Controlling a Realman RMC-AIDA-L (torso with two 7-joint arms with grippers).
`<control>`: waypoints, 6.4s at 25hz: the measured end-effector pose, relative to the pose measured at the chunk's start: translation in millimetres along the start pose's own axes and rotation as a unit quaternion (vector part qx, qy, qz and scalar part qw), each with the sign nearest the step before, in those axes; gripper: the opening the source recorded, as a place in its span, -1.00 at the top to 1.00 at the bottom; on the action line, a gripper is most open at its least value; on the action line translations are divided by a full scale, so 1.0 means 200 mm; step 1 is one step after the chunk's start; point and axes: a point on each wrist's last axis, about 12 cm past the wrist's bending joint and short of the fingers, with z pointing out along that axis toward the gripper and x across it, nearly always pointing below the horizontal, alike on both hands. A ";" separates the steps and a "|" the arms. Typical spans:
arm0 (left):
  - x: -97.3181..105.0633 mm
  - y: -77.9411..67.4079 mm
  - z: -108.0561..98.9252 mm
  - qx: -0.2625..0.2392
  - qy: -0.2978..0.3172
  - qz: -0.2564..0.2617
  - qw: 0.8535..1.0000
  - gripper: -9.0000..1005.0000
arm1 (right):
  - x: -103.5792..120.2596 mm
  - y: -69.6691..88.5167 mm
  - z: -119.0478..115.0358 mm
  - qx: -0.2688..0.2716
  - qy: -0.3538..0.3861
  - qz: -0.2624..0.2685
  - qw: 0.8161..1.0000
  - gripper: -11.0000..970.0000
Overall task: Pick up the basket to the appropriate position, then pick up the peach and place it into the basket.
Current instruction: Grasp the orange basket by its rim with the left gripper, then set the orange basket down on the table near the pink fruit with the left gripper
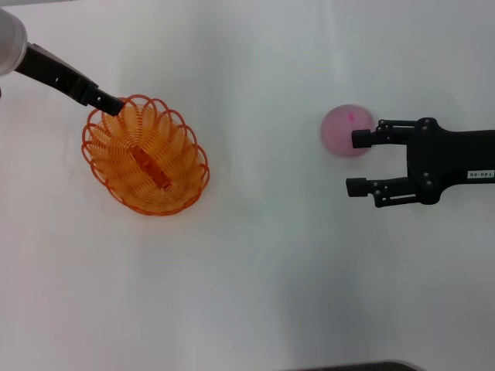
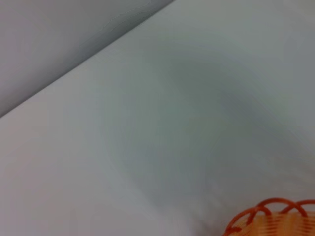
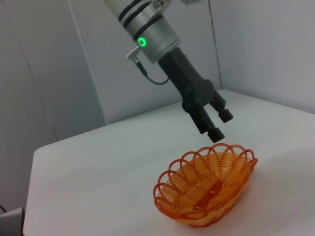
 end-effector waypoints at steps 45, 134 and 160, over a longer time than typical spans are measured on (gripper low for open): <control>0.00 -0.04 0.21 -0.006 0.049 0.025 0.998 -0.82 | -0.02 -0.02 0.05 -0.003 0.005 -0.004 1.000 -0.76; -0.07 -0.01 -0.09 0.066 -0.013 -0.052 0.996 0.90 | -0.05 -0.04 0.09 0.005 0.008 -0.013 1.000 -0.76; 0.04 -0.01 -0.02 0.095 -0.079 -0.289 0.949 0.90 | -0.09 -0.09 0.03 0.010 0.029 -0.030 0.999 -0.76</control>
